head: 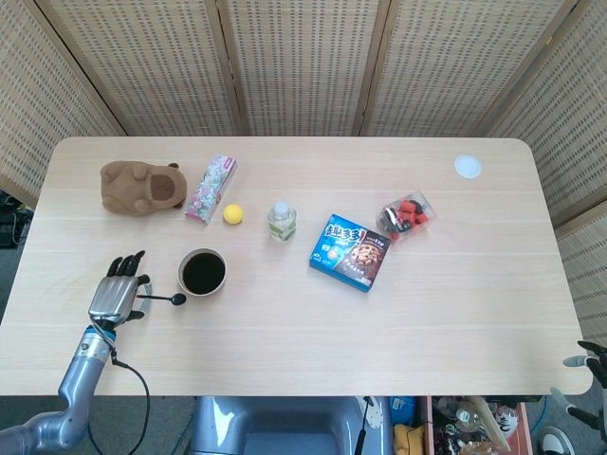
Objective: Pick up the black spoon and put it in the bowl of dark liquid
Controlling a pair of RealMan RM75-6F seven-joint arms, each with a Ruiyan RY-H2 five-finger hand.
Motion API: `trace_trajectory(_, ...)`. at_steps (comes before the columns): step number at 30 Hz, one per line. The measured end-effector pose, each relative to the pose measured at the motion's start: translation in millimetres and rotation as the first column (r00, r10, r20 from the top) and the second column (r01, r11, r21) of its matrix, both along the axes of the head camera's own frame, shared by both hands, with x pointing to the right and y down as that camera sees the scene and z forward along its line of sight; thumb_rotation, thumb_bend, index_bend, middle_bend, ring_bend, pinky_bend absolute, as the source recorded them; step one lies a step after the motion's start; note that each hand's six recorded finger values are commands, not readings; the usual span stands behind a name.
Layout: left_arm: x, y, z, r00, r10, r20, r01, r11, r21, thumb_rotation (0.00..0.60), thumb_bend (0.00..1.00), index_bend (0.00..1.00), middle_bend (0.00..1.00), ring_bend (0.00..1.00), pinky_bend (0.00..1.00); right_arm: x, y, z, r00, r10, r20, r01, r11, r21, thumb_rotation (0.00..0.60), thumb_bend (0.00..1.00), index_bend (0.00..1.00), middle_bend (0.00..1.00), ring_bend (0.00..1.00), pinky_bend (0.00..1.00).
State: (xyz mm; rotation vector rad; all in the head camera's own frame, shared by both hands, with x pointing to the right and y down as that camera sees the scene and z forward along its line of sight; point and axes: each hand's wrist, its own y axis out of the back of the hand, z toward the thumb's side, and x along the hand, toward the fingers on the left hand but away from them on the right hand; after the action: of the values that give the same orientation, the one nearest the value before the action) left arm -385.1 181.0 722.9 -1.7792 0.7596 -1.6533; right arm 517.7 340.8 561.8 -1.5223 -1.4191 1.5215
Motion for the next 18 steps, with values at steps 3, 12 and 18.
trace_trajectory(3, 1, -11, -15, 0.999, 0.04, 0.014, -0.04, 0.999, 0.032, 0.6, 0.44, 0.57, 0.0, 0.0, 0.0, 0, 0, 0, 1.0, -0.002, 0.002, 0.002, 1.0, 0.002, 0.6, 0.3, 0.47, 0.34, 0.22, 0.31)
trace_trajectory(12, 9, -47, -48, 0.961, 0.226, 0.156, -0.247, 0.961, 0.124, 0.6, 0.45, 0.57, 0.0, 0.0, 0.0, -2, -1, -1, 1.0, -0.006, 0.009, 0.006, 1.0, 0.006, 0.6, 0.3, 0.47, 0.34, 0.22, 0.31)
trace_trajectory(18, 24, -68, -57, 0.887, 0.374, 0.272, -0.419, 0.898, 0.134, 0.6, 0.45, 0.57, 0.0, 0.0, 0.0, -2, 0, -1, 1.0, -0.004, 0.013, 0.004, 1.0, 0.011, 0.6, 0.3, 0.47, 0.34, 0.22, 0.31)
